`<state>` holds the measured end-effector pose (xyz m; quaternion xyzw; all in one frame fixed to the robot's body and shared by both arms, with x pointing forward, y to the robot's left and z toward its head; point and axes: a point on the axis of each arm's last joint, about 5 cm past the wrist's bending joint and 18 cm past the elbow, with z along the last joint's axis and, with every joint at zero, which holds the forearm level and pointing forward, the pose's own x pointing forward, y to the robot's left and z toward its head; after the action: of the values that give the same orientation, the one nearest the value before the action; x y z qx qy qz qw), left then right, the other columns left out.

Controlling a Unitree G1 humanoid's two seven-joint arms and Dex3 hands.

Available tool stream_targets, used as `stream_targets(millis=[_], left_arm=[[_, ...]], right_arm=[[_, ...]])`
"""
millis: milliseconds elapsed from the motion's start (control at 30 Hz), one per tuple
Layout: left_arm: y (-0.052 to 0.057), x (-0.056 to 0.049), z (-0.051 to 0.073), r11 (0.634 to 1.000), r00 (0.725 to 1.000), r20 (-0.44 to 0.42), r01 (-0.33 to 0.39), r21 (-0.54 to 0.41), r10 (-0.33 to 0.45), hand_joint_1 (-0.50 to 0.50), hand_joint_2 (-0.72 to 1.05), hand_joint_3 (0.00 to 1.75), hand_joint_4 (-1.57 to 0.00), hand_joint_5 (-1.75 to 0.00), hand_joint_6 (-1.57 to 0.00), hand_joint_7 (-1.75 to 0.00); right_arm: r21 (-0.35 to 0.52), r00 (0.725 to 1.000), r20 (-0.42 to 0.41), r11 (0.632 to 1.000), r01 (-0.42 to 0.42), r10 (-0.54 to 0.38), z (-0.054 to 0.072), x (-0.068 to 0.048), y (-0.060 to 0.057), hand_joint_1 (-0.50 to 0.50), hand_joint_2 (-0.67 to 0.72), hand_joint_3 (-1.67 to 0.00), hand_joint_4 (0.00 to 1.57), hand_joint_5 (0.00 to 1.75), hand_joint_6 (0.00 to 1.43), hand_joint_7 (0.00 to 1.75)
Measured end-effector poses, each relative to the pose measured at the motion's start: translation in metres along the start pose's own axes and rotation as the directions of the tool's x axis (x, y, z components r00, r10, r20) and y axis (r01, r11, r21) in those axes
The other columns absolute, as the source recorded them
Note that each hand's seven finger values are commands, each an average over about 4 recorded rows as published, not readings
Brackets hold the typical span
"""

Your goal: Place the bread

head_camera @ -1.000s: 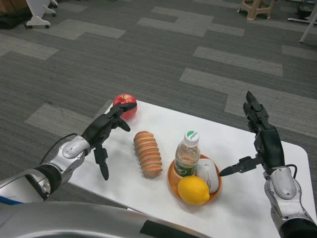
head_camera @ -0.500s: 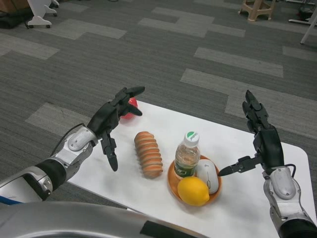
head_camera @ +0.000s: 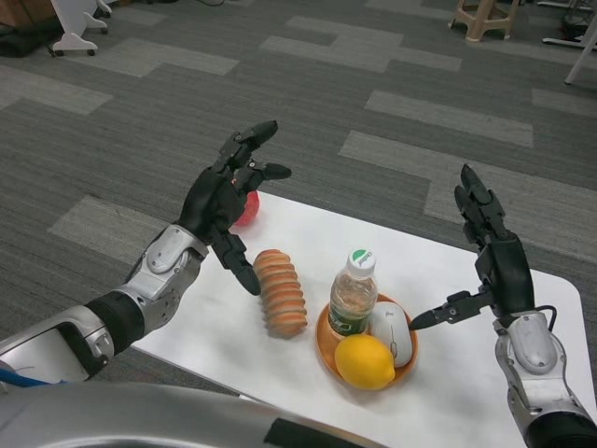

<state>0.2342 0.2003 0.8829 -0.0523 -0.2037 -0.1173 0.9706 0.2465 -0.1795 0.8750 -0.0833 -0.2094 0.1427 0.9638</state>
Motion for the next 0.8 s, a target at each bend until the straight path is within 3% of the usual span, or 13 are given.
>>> stream_targets(millis=[67, 167, 267, 433, 800], left_arm=[[-0.002, 0.001, 0.0, 1.0, 1.0, 0.003, 0.002, -0.013, -0.002, -0.5, -0.72, 0.09, 0.0, -0.51, 0.0, -0.03], [-0.008, 0.002, -0.001, 0.995, 1.0, 0.009, -0.026, -0.094, 0.027, -0.5, -0.72, 0.09, 0.0, -0.21, 0.0, 0.0], [-0.016, 0.001, -0.002, 0.977, 0.998, 0.002, -0.063, -0.204, 0.065, -0.5, -0.72, 0.09, 0.0, -0.05, 0.0, 0.0], [-0.02, 0.003, -0.002, 0.956, 0.995, 0.006, -0.09, -0.28, 0.095, -0.5, -0.72, 0.09, 0.0, 0.0, 0.0, 0.0], [-0.022, 0.003, -0.001, 0.953, 0.996, 0.011, -0.084, -0.29, 0.091, -0.5, -0.72, 0.09, 0.0, 0.0, 0.0, 0.0]], right_arm=[[0.0, 1.0, 0.001, 1.0, 0.0, 0.0, 0.0, 0.0, 0.0, -0.17, 0.15, 0.0, 0.0, 0.0, 0.0, 0.0], [0.001, 1.0, 0.004, 1.0, 0.0, 0.0, 0.0, 0.0, 0.0, -0.17, 0.15, 0.0, 0.0, 0.0, 0.0, 0.0], [0.002, 1.0, 0.011, 1.0, -0.001, 0.001, 0.001, 0.001, 0.0, -0.17, 0.15, 0.0, 0.0, 0.0, 0.0, 0.0], [0.004, 1.0, 0.019, 1.0, -0.002, 0.002, 0.002, 0.001, 0.001, -0.17, 0.15, 0.0, 0.0, 0.0, 0.0, 0.0], [0.006, 1.0, 0.026, 1.0, -0.003, 0.003, 0.003, 0.002, 0.001, -0.16, 0.15, 0.0, 0.0, 0.0, 0.0, 0.0]])
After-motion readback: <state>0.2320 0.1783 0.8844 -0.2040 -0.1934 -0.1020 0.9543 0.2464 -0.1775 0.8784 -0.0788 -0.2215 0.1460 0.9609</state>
